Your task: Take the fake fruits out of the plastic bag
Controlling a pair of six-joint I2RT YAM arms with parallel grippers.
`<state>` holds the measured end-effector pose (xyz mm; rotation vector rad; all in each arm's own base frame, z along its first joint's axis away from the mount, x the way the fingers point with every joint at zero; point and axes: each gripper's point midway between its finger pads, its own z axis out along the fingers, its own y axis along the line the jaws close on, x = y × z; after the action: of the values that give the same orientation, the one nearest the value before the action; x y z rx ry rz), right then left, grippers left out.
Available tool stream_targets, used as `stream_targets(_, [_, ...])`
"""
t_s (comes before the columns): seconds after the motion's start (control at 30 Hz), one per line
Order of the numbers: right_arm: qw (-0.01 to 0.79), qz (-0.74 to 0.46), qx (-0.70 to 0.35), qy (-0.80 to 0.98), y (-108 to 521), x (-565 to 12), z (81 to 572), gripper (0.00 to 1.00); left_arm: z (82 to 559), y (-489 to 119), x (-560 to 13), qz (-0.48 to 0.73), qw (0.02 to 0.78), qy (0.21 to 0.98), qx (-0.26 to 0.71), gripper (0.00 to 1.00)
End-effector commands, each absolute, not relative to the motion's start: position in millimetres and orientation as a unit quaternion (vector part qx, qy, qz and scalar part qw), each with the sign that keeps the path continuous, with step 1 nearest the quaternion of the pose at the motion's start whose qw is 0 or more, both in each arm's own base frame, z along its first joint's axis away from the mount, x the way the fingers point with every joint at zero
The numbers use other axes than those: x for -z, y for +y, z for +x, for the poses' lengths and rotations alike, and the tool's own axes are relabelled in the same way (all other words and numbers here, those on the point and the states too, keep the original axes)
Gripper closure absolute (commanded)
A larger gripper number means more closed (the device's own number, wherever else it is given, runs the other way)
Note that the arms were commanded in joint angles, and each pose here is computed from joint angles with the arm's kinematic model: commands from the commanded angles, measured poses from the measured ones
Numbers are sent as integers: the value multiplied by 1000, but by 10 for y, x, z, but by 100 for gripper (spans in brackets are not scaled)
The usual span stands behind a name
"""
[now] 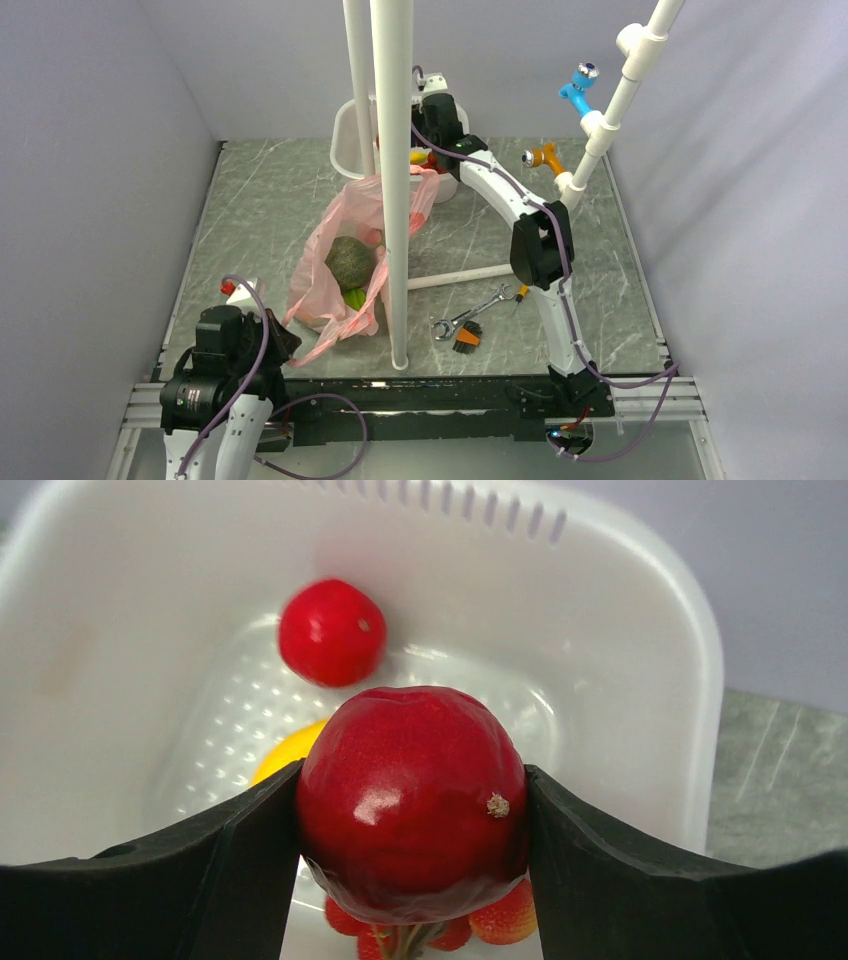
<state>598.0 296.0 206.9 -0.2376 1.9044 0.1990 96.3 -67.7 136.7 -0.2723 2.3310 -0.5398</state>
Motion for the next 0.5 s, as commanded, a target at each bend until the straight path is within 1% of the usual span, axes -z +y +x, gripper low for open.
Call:
stream_targets(0.0, [567, -86, -97, 813, 2850, -2112, 6078, 93, 1030, -699, -1411, -104, 364, 900, 216, 100])
stream_targets(0.07, [556, -87, -108, 819, 2854, -1981, 6079, 90, 1032, -695, -1410, -105, 364, 900, 215, 100])
stream_targets(0.13, [549, -94, -114, 823, 2890, -1901, 6081, 89, 1037, -692, -1414, -106, 366, 900, 214, 100])
stream_targets(0.47, [515, -111, -128, 841, 3047, -1418, 6141, 75, 1036, -688, -1407, -108, 363, 901, 213, 100])
